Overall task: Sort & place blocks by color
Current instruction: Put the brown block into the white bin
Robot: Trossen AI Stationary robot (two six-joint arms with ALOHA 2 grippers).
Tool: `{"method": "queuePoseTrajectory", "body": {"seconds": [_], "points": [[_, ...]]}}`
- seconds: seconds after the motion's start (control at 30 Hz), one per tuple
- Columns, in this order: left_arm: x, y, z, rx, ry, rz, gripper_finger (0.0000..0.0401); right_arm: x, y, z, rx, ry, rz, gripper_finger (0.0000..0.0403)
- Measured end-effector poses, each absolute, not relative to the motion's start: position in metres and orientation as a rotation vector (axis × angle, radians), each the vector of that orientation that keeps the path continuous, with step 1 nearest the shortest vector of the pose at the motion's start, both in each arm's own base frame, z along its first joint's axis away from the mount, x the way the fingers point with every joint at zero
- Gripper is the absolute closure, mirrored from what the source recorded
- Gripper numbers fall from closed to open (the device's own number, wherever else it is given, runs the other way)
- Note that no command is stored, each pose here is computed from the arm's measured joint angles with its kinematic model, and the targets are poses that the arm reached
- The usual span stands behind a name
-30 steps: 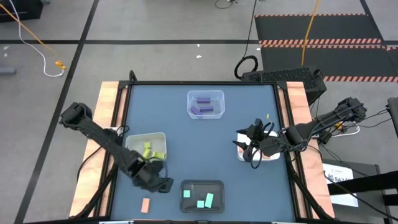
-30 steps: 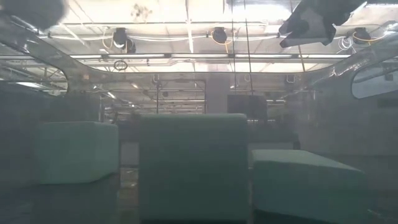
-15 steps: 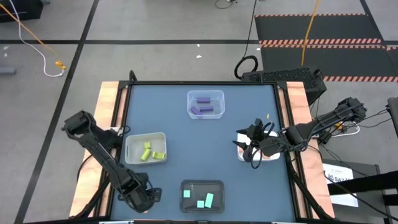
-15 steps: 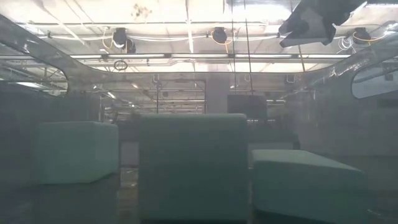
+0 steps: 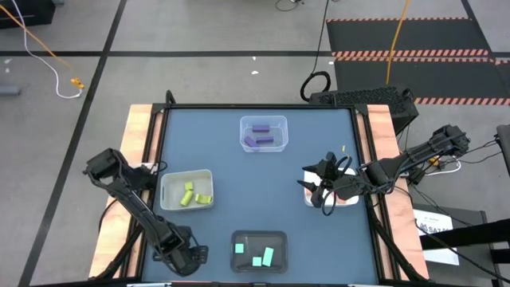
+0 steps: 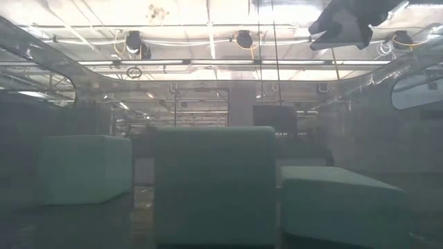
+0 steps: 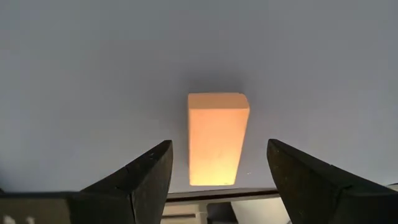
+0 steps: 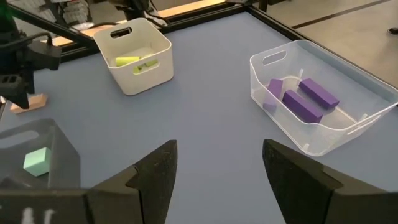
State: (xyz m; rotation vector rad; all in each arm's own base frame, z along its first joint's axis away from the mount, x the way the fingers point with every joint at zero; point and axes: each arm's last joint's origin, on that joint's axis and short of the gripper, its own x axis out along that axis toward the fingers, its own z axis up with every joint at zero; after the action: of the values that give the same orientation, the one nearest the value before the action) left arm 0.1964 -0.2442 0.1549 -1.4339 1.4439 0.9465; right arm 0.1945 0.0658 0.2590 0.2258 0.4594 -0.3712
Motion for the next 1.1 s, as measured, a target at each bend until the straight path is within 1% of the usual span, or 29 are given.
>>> {"method": "queuePoseTrajectory", "body": {"seconds": [0.13,0.2,0.3,0.43,0.57,0.63,0.73,0.83,0.93,1.1], "points": [[0.203,-0.246,0.146,-1.422,1.494,0.912,0.0144,0.194,0.066,0.259,0.226,0.460,-0.371,0.0174],[0.206,-0.245,0.143,-1.403,1.534,0.894,0.0155,0.194,0.066,0.259,0.225,0.460,-0.371,0.0174],[0.209,-0.243,0.139,-1.356,1.567,0.853,0.0195,0.194,0.066,0.259,0.225,0.460,-0.371,0.0174],[0.212,-0.240,0.137,-1.302,1.603,0.794,0.0273,0.194,0.066,0.259,0.225,0.460,-0.371,0.0174],[0.216,-0.235,0.141,-1.278,1.670,0.731,0.0274,0.194,0.066,0.259,0.224,0.460,-0.371,0.0174],[0.219,-0.233,0.150,-1.308,1.658,0.667,0.0274,0.194,0.066,0.259,0.225,0.460,-0.371,0.0174],[0.221,-0.230,0.167,-1.350,1.575,0.599,0.0274,0.194,0.066,0.259,0.224,0.460,-0.371,0.0174],[0.222,-0.223,0.183,-1.378,1.432,0.568,0.0274,0.194,0.066,0.259,0.225,0.461,-0.371,0.0174],[0.226,-0.212,0.199,-1.366,1.286,0.507,0.0274,0.194,0.066,0.259,0.225,0.460,-0.371,0.0174],[0.240,-0.183,0.222,-1.277,1.071,0.417,0.0274,0.194,0.066,0.259,0.224,0.461,-0.371,0.0174]]}}
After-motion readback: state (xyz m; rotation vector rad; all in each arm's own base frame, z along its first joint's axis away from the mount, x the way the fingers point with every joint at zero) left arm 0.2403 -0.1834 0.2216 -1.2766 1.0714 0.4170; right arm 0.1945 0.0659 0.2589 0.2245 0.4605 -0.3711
